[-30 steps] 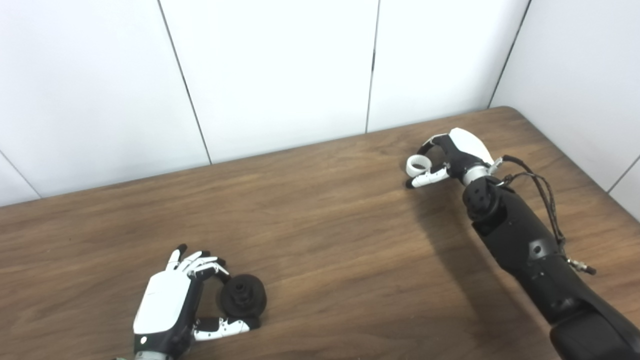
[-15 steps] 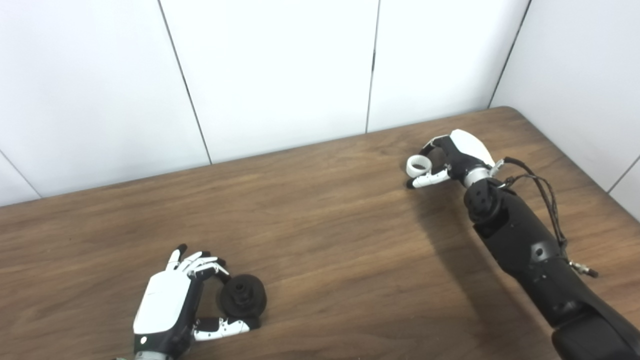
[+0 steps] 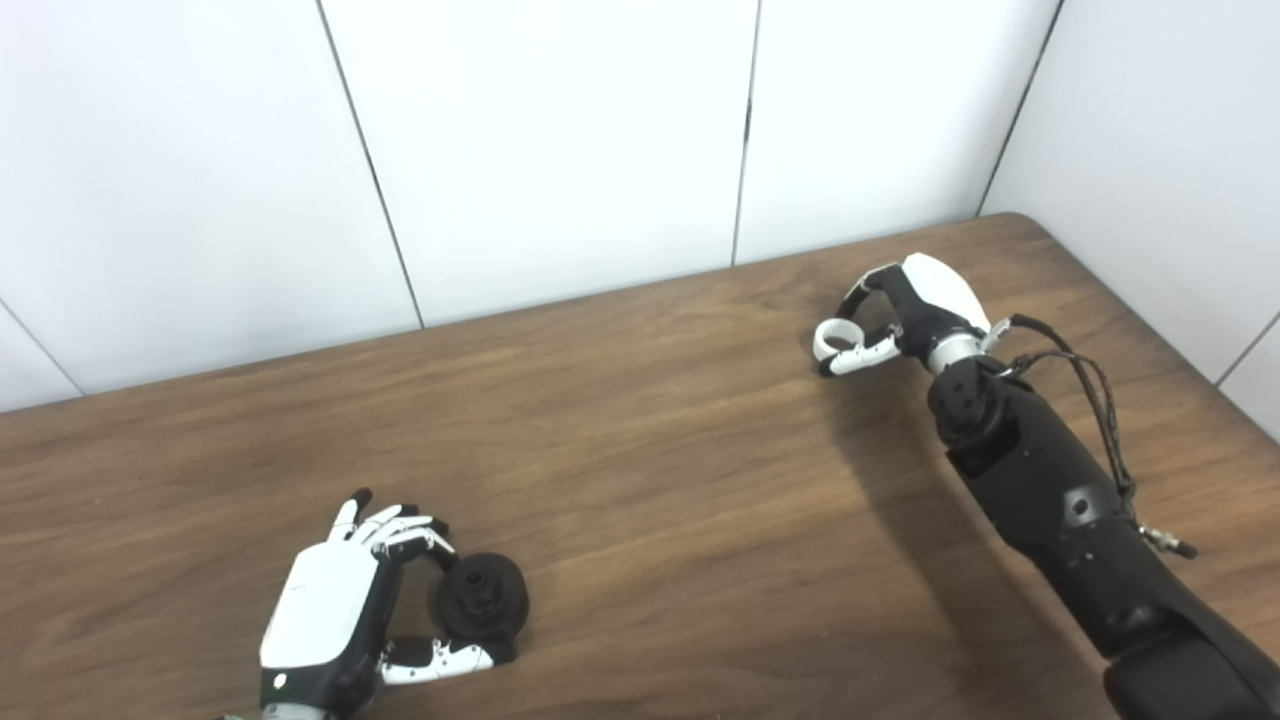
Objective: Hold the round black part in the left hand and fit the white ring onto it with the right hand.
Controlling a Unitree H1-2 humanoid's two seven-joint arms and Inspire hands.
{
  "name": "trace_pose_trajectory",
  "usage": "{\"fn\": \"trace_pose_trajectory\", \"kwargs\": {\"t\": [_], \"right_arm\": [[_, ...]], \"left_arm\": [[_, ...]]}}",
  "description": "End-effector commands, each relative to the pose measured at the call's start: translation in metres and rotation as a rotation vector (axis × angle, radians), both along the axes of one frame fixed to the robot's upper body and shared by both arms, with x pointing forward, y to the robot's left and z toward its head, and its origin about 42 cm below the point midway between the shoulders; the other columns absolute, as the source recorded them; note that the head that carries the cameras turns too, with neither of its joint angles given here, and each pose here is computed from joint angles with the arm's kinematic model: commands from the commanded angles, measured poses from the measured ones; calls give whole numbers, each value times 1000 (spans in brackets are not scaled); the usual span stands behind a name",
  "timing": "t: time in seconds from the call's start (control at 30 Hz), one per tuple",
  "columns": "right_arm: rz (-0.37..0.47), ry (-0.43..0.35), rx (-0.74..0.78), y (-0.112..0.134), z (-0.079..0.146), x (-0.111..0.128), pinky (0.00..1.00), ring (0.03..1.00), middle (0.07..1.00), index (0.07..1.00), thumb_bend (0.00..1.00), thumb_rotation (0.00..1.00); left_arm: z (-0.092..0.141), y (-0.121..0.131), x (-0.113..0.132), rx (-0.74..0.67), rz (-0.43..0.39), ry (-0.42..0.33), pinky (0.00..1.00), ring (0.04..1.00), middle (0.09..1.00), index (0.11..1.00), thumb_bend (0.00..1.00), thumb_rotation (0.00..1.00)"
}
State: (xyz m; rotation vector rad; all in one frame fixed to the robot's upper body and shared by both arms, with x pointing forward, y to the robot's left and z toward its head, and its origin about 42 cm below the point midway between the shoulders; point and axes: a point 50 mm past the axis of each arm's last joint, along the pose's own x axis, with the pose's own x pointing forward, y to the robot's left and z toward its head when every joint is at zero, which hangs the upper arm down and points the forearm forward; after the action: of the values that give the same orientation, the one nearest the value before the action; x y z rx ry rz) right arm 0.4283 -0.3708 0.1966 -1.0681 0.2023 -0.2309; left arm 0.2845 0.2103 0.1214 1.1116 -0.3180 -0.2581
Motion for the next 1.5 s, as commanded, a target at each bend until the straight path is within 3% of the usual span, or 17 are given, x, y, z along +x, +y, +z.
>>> {"fn": "trace_pose_trajectory", "kwargs": {"t": [0.0, 0.23, 0.5, 0.87, 1.3, 1.47], "right_arm": [[-5, -58, -22, -7, 15, 2, 1000, 959, 827, 485, 522, 129], [4, -59, -23, -10, 14, -4, 1000, 969, 829, 486, 522, 131], [107, -103, -29, 10, 27, -14, 994, 949, 821, 487, 522, 132], [309, -141, -79, 61, 50, -34, 995, 960, 827, 485, 523, 132], [591, -135, -45, 144, 71, -78, 1000, 958, 836, 484, 524, 136], [676, -154, -48, 159, 79, -92, 1000, 962, 842, 484, 524, 135]], "left_arm": [[10, 4, 4, 13, -1, -38, 1000, 856, 745, 485, 523, 51], [9, 0, 4, 12, -6, -38, 1000, 855, 742, 484, 523, 51], [8, -4, 2, 17, -5, -38, 1000, 852, 741, 484, 523, 51], [7, -17, -1, 17, -1, -24, 1000, 864, 752, 485, 523, 52], [3, -34, -5, 0, 2, -34, 1000, 862, 754, 485, 524, 53], [5, -40, -6, -7, 10, -30, 1000, 872, 758, 485, 523, 54]]}}
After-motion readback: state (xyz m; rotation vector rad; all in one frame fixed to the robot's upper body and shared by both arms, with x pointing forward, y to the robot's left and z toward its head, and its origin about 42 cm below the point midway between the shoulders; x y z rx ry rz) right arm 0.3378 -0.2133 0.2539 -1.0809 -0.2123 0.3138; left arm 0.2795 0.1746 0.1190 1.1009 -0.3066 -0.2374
